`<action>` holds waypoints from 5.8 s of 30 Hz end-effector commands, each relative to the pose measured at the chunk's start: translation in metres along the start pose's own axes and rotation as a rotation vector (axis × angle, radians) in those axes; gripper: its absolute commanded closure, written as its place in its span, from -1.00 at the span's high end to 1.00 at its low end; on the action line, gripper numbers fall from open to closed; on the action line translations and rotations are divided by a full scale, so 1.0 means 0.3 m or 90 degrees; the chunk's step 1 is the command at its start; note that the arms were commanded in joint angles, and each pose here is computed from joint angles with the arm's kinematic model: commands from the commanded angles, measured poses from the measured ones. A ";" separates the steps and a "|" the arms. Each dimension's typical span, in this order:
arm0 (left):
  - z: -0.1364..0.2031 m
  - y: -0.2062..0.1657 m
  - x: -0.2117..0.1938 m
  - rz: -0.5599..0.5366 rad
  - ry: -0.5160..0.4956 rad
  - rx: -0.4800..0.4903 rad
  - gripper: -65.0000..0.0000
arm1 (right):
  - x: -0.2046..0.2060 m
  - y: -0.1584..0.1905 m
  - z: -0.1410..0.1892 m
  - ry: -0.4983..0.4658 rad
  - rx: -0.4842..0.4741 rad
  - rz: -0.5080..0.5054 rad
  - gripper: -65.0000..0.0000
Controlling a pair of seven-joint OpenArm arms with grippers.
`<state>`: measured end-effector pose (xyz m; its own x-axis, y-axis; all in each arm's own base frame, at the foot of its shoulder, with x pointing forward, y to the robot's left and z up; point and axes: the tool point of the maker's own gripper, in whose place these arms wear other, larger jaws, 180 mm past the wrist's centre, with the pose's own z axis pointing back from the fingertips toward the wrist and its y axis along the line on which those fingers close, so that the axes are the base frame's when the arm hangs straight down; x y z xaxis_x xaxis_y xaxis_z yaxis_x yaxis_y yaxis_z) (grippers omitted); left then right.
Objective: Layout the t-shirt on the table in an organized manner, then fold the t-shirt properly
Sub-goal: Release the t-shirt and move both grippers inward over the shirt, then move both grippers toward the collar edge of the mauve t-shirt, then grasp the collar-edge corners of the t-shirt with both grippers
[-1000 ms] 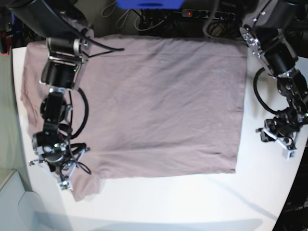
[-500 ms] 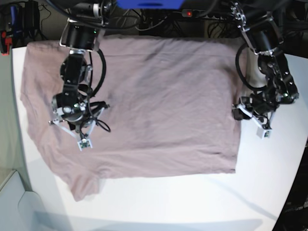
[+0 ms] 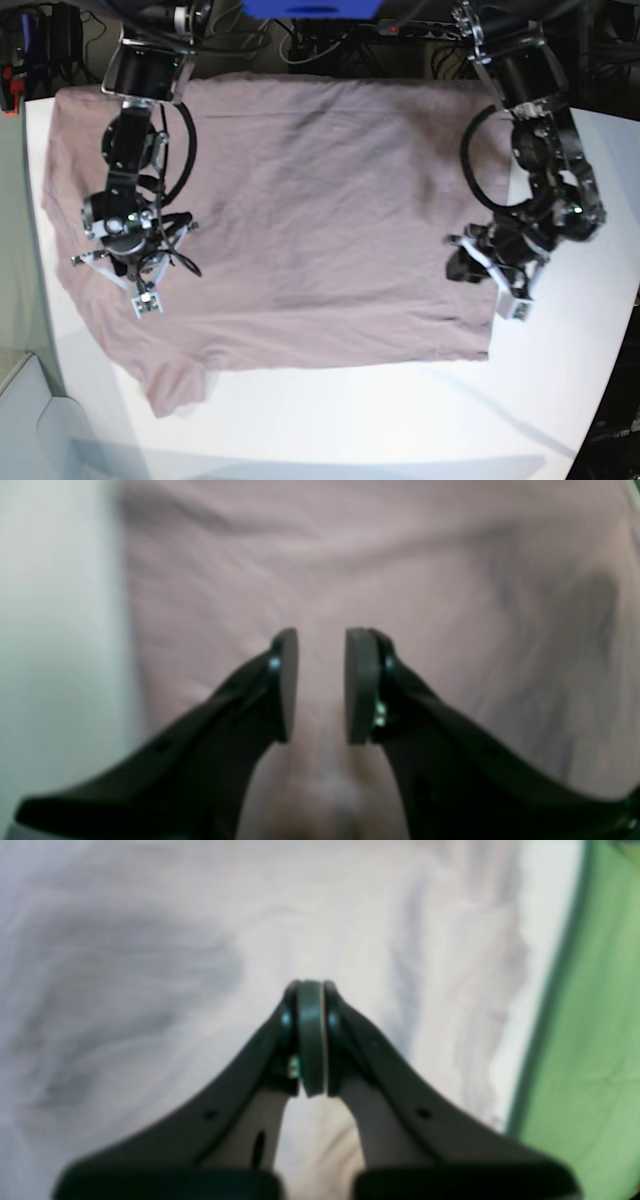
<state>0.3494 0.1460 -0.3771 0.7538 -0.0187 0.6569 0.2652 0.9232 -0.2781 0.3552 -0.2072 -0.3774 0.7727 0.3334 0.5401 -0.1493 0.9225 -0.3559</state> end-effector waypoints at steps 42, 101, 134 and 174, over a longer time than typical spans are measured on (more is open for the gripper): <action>-0.082 0.417 0.189 0.072 -0.129 0.075 -0.50 | -0.058 -0.034 0.015 0.009 -0.016 0.022 -1.00; 0.032 0.158 0.135 -0.029 -0.083 0.030 -0.50 | 0.114 -0.107 0.048 -0.102 -0.048 0.016 -1.00; -0.085 0.408 0.021 0.070 -0.090 0.087 -0.50 | -0.101 0.138 -0.191 0.026 0.103 0.010 -1.00; 0.219 0.661 0.062 0.059 -0.123 0.165 -0.50 | -0.235 0.112 0.234 0.022 -0.003 -0.004 -1.00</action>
<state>0.3611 0.3476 -0.3980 0.6847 0.1291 0.7173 0.0068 0.9830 -0.1834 0.2467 -0.1851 -0.3829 0.8130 0.3131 0.4909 -0.1492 0.9270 -0.3441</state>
